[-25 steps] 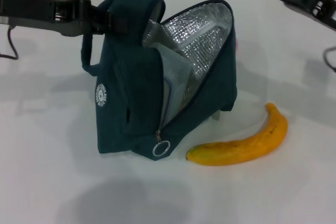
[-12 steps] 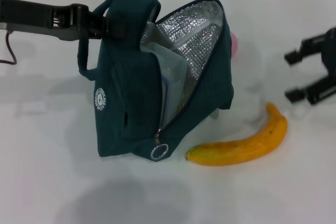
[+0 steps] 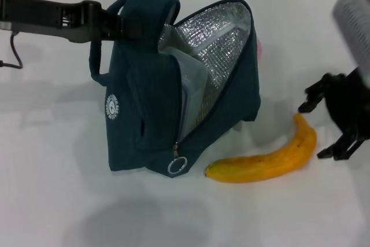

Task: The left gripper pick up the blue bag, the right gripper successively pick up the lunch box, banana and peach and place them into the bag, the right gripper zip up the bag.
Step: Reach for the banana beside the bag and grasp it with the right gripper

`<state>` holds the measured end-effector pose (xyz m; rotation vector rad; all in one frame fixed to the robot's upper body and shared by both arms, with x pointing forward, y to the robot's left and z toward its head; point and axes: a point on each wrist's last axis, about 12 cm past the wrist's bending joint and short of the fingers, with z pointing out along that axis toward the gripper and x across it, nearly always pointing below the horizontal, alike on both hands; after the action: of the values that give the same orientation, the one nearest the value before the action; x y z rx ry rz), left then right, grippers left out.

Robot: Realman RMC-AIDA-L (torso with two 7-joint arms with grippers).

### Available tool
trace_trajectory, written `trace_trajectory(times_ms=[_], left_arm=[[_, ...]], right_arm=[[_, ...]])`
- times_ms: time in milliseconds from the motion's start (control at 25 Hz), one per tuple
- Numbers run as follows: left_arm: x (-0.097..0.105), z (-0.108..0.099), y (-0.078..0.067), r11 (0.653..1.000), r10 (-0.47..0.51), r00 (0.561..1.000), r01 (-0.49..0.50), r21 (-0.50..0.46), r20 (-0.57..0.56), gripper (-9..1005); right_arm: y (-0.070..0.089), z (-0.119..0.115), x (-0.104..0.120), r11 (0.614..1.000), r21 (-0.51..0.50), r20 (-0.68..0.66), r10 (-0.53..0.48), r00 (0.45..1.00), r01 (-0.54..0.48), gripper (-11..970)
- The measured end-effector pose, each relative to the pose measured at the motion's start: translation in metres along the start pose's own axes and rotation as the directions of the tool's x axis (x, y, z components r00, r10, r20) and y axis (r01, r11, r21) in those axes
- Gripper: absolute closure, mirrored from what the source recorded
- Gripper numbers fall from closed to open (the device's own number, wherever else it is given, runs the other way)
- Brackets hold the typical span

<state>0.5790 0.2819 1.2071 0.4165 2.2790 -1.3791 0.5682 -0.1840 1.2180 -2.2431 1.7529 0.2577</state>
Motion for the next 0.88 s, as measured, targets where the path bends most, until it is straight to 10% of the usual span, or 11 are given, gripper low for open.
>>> trace_trajectory(times_ms=[880], left_arm=[[-0.009, 0.016, -0.01, 1.0, 0.001, 1.0, -0.001, 0.027, -0.002, 962]], right_arm=[[-0.003, 0.082, -0.003, 0.987, -0.022, -0.029, -0.158, 0.987, 0.157, 122]])
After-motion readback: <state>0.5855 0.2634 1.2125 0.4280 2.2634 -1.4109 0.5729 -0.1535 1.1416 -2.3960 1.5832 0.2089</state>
